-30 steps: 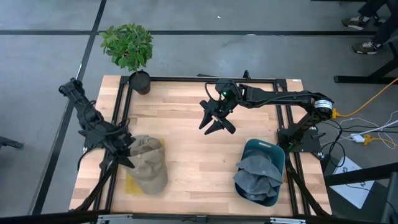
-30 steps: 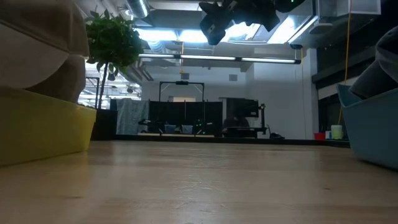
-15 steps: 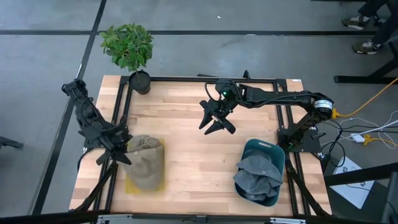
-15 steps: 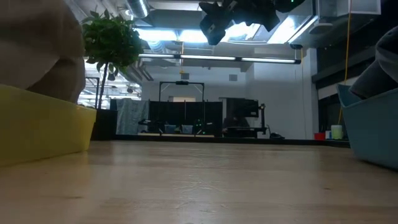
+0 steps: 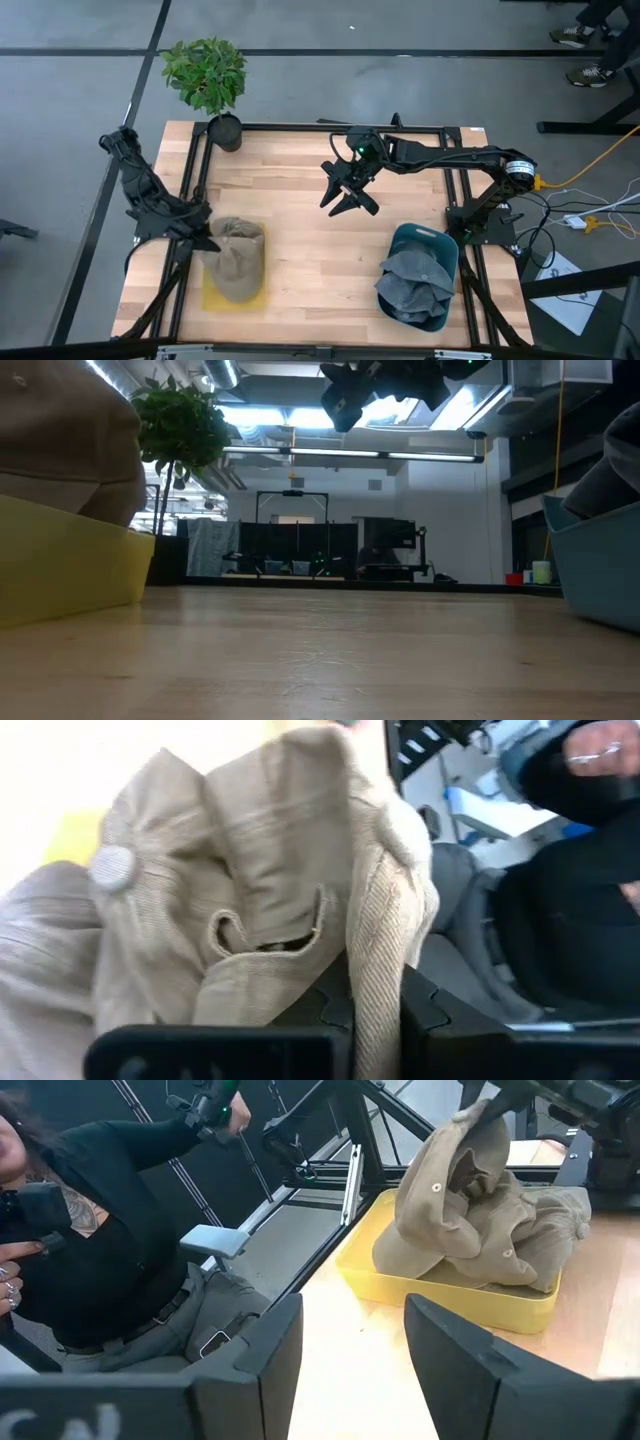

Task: Pick & Place hat
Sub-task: Put the brown cap into the yellow bin

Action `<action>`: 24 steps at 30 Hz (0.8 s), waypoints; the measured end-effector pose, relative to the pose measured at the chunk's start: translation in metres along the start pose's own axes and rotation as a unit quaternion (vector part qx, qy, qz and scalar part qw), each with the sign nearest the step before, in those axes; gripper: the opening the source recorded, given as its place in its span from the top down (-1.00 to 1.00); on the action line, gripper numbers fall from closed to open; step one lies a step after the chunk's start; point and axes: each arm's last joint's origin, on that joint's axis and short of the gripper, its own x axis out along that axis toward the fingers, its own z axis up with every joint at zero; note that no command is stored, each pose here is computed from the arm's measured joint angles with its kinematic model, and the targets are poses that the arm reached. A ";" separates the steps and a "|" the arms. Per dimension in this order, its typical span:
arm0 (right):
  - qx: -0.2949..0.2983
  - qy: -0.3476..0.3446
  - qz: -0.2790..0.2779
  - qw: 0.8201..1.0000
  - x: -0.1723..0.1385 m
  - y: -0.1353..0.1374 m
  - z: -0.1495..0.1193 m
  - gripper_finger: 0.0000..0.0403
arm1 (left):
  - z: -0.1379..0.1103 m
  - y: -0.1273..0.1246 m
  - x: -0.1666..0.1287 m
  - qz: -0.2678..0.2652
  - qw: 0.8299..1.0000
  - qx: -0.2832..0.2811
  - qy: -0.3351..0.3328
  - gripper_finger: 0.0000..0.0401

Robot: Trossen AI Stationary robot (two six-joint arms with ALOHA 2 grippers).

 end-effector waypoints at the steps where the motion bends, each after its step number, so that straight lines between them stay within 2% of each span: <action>1: -0.002 0.000 0.000 1.000 0.000 0.000 0.000 0.13 | 0.000 0.000 0.001 0.008 1.000 0.003 -0.002 0.88; 7: -0.009 0.012 0.001 1.000 0.000 0.000 -0.003 0.13 | -0.002 0.003 0.006 0.048 0.999 0.015 -0.002 0.73; 12: -0.009 0.012 0.001 1.000 0.000 0.000 -0.003 0.13 | -0.002 0.003 0.006 0.055 0.998 0.014 -0.009 0.57; 19: -0.009 0.011 0.001 1.000 0.000 0.000 -0.003 0.13 | -0.002 0.003 0.004 0.038 0.999 0.008 0.001 0.33; 24: -0.006 0.011 0.001 1.000 0.000 0.000 -0.003 0.13 | -0.003 0.003 -0.001 0.006 1.000 0.014 0.022 0.22</action>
